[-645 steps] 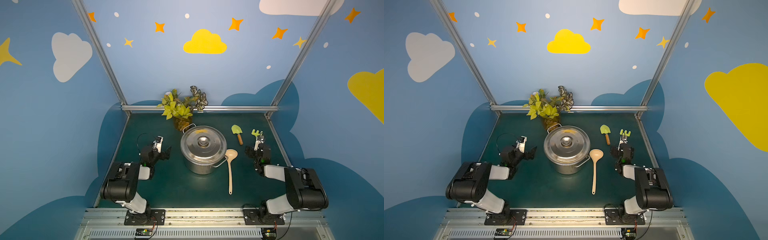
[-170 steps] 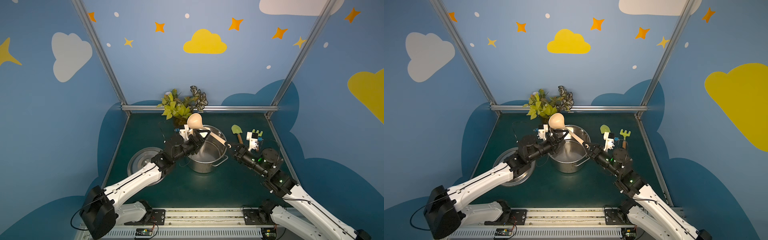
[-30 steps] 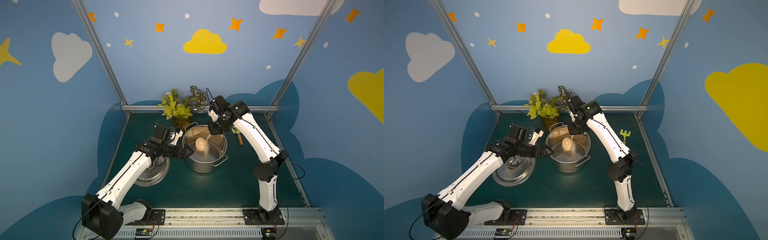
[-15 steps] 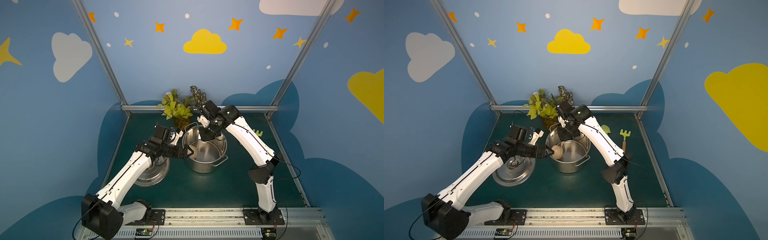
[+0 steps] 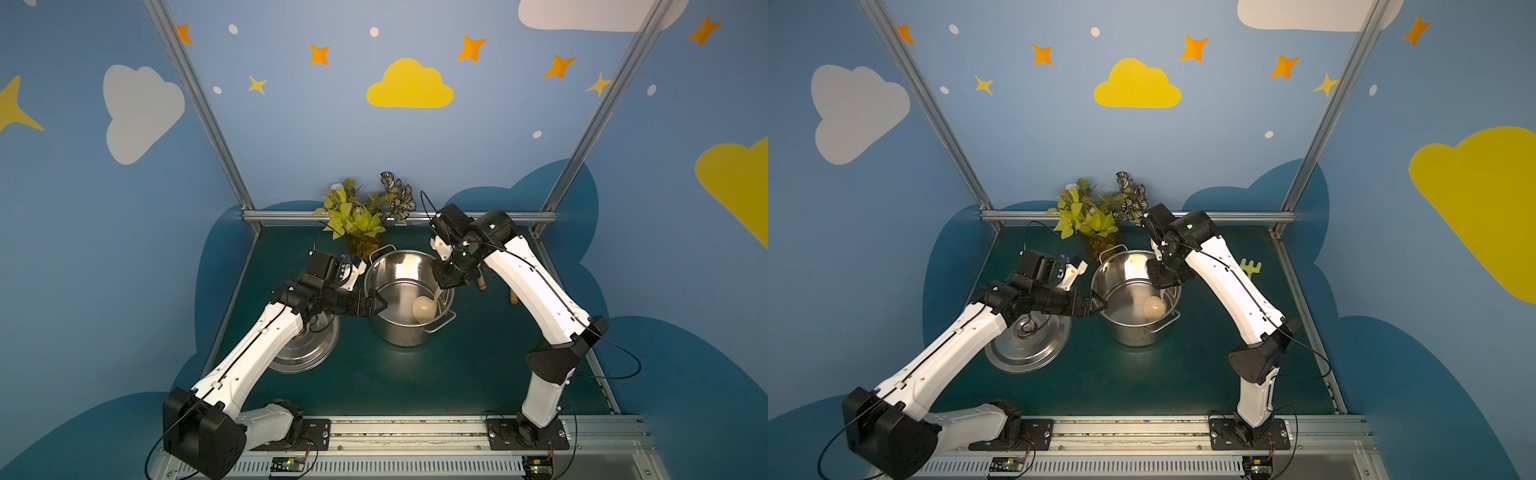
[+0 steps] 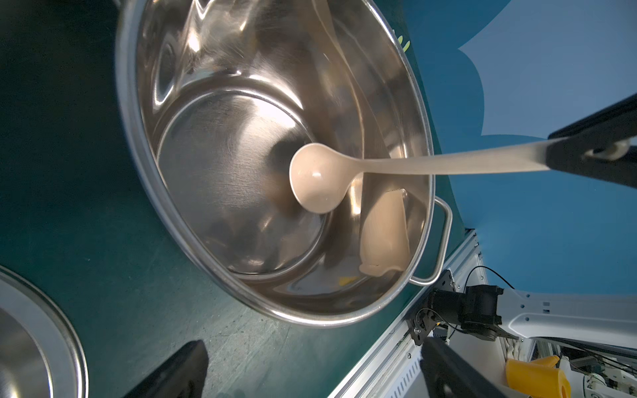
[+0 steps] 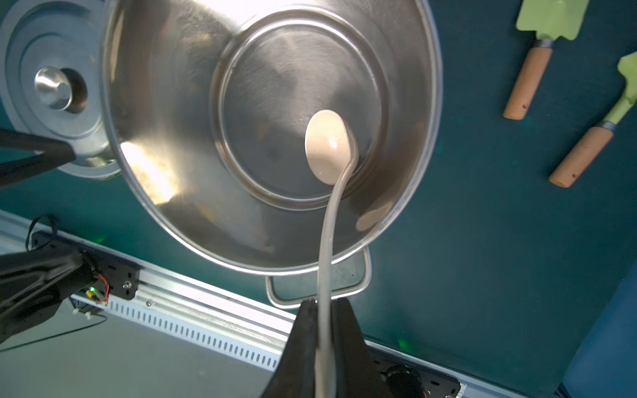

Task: Stir the soup with a spoon
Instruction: Stir the soup in the pan with a stick.

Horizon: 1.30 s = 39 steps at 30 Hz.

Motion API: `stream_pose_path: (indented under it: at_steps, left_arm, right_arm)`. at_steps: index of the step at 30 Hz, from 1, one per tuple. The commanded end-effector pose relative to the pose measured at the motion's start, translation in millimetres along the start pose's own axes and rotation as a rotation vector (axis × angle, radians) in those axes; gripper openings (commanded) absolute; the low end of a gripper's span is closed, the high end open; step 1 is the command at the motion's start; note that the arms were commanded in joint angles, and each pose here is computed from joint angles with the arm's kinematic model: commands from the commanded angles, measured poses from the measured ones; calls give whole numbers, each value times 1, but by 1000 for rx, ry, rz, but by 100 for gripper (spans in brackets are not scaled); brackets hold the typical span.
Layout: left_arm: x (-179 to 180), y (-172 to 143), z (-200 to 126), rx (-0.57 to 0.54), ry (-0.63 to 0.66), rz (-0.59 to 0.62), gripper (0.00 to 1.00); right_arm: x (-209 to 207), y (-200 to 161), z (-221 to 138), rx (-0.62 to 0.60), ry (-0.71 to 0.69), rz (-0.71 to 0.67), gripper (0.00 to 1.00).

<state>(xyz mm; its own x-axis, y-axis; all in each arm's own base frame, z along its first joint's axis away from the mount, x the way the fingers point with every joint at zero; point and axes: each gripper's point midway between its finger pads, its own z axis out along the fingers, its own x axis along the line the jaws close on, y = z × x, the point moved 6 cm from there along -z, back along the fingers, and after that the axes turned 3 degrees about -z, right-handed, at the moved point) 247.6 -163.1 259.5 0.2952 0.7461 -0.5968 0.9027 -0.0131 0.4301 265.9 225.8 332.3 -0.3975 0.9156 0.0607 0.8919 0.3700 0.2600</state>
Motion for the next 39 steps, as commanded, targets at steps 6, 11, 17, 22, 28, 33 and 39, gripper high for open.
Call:
stream_pose_path:
  at_steps: [6, 11, 17, 22, 28, 33, 39]
  left_arm:
    - [-1, -4, -4, -5, 2, 19, 100]
    - [-1, -4, -4, -4, 3, 19, 100]
    - [-1, -5, -5, -5, 2, 20, 100]
    - [-2, -7, -7, -8, 5, 21, 100]
    - [-1, -8, -8, -12, 8, 21, 100]
    - [-2, -9, -11, -16, 9, 25, 100]
    - [-2, -10, -13, -19, 13, 26, 100]
  right_arm:
    - [-13, 34, 5, -81, -32, 43, 0]
    - [-5, 53, 11, -129, 13, 42, 0]
    - [17, 73, 15, -208, 123, 11, 0]
    - [44, 76, 17, -216, 202, -44, 0]
    - [69, 59, 14, -178, 234, -126, 0]
    - [78, 32, 5, -112, 205, -163, 0]
    - [52, 6, 2, -23, 25, -160, 0]
